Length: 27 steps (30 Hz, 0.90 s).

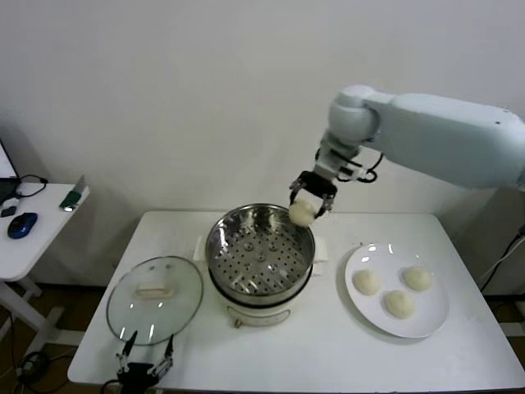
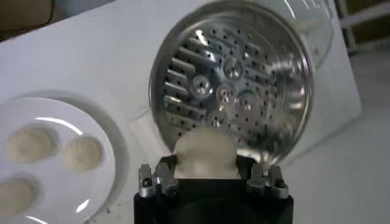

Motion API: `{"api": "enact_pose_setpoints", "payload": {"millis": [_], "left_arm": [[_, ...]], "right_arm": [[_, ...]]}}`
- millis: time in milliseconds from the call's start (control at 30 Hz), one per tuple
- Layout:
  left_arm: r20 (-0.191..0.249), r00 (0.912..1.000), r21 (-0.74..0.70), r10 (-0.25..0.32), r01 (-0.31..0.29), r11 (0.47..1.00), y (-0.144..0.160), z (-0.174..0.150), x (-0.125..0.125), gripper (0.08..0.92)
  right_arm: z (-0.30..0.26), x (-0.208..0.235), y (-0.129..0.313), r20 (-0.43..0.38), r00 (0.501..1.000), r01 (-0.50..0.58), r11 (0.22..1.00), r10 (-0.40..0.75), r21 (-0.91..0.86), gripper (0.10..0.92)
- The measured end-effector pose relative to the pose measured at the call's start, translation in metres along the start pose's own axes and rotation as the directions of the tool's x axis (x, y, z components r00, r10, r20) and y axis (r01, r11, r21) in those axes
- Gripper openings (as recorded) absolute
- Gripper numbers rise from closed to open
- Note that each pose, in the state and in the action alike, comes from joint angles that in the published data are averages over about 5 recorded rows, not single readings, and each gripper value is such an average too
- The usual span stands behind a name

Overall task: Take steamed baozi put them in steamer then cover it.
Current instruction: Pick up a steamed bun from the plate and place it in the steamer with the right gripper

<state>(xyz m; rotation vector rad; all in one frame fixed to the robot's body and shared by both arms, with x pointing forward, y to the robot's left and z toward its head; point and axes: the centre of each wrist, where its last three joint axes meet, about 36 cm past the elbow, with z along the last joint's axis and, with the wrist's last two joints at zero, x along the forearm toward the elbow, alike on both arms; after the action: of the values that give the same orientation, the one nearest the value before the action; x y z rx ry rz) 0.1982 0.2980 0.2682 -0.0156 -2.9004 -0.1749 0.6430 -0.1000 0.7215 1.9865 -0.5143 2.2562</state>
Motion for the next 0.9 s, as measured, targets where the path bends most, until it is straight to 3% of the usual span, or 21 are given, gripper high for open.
{"api": "enact_pose_setpoints", "payload": {"millis": [367, 767, 900], "left_arm": [[0.004, 1.0000, -0.002, -0.005, 0.005, 1.000, 0.001, 0.002, -0.003, 0.823], [0.000, 1.0000, -0.003, -0.005, 0.005, 1.000, 0.000, 0.006, -0.005, 0.823], [0.000, 1.0000, -0.004, -0.005, 0.005, 1.000, 0.000, 0.007, -0.005, 0.823]], "right_arm": [[-0.010, -0.071, -0.050, -0.074, 0.997, 0.046, 0.982, -0.033, 0.185, 0.662], [-0.001, -0.134, -0.067, -0.085, 0.996, 0.033, 0.979, -0.017, 0.202, 0.662], [0.001, -0.144, -0.068, -0.077, 0.997, 0.025, 0.979, -0.010, 0.200, 0.703]]}}
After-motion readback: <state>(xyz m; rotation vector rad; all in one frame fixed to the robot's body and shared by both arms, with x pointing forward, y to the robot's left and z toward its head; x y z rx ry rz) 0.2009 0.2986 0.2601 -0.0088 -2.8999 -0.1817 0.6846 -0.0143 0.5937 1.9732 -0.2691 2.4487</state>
